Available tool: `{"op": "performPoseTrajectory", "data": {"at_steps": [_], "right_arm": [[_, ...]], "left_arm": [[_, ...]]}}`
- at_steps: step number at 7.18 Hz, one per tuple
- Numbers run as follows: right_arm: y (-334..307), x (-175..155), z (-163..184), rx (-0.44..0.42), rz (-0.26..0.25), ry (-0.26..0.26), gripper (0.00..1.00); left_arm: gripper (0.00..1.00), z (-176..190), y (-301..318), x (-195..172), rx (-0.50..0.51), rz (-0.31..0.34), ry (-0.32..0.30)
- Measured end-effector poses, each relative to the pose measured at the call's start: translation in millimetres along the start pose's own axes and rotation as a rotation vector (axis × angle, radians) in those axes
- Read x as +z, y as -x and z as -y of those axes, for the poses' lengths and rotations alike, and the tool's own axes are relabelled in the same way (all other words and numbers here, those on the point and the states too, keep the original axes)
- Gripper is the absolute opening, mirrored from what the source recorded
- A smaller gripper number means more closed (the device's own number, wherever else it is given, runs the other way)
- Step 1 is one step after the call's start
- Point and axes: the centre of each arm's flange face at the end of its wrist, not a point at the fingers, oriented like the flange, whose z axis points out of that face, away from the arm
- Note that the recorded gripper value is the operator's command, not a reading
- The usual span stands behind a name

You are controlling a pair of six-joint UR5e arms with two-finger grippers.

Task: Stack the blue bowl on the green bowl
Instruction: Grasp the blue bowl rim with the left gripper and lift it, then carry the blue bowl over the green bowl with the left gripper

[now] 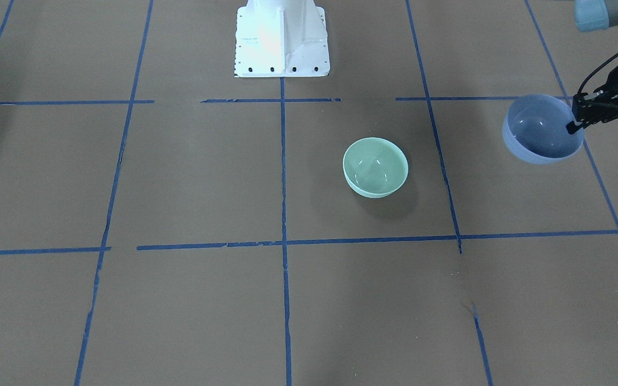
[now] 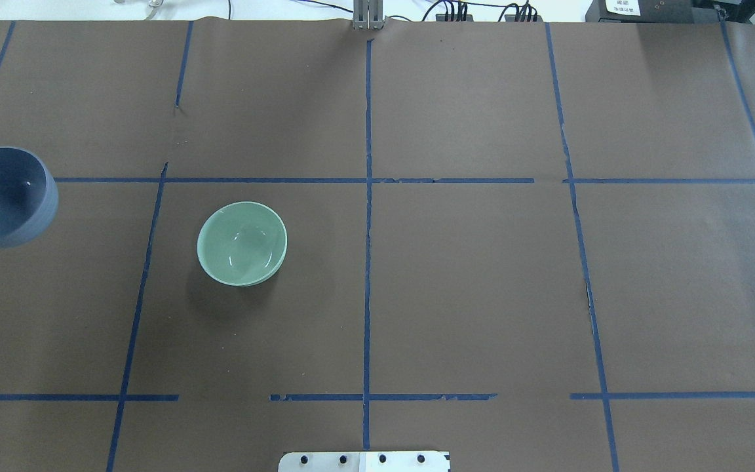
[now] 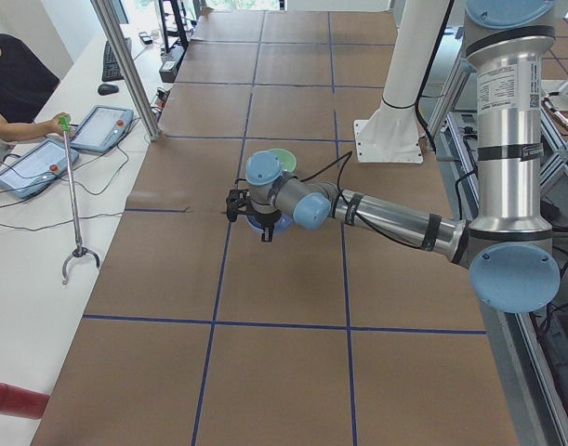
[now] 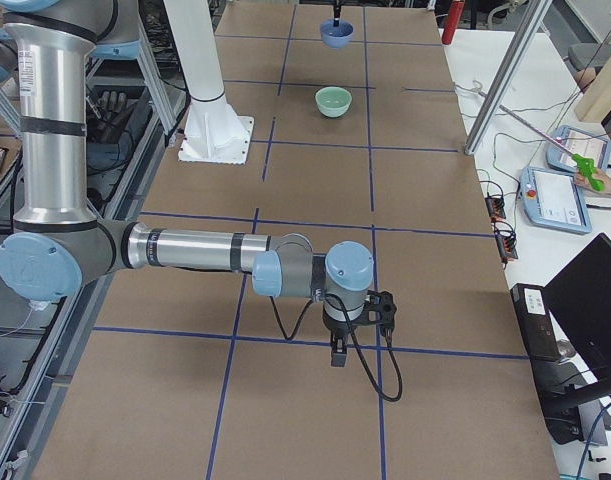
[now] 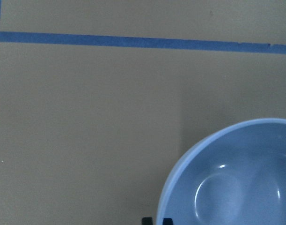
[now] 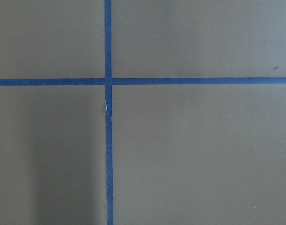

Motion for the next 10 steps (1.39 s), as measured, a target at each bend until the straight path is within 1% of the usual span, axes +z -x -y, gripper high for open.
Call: {"op": "performPoseTrajectory", "data": {"at_steps": [1,2,3,4,5,6,7,8,9,10], "right_arm": [[0.1,0.0,0.0,0.0,0.0,0.0,1.0],[0.0,0.0,0.0,0.0,0.0,0.0,1.0],[0.0,0.0,0.0,0.0,0.0,0.0,1.0],[0.0,0.0,0.0,0.0,0.0,0.0,1.0],[0.0,0.0,0.0,0.0,0.0,0.0,1.0],[0.0,0.0,0.0,0.0,0.0,0.001,1.0],[0.0,0.0,0.0,0.0,0.0,0.001,1.0],[0.0,0.0,0.0,0.0,0.0,0.0,1.0],[0.0,0.0,0.0,0.0,0.0,0.0,1.0],[0.0,0.0,0.0,0.0,0.0,0.001,1.0]], "left_arm": [[0.0,6.0,-24.3,-34.1,-0.018,0.001,-0.021],[0.0,4.9,-44.3,-52.9,-0.054,-0.007,-0.032],[0.0,-2.7,-73.6,-53.7,-0.104,-0.032,-0.028],[0.0,-14.7,-112.4,-39.1,-0.146,-0.077,-0.014],[0.0,-24.2,-150.4,-12.3,-0.181,-0.128,0.002],[0.0,-26.1,-185.6,20.3,-0.21,-0.158,0.015],[0.0,-22.8,-217.6,53.7,-0.229,-0.158,0.023],[0.0,-21.5,-237.9,83.2,-0.233,-0.14,0.029],[0.0,-23.7,-248.1,105.3,-0.23,-0.121,0.038],[0.0,-26.3,-252.5,118.3,-0.224,-0.111,0.042]]}}
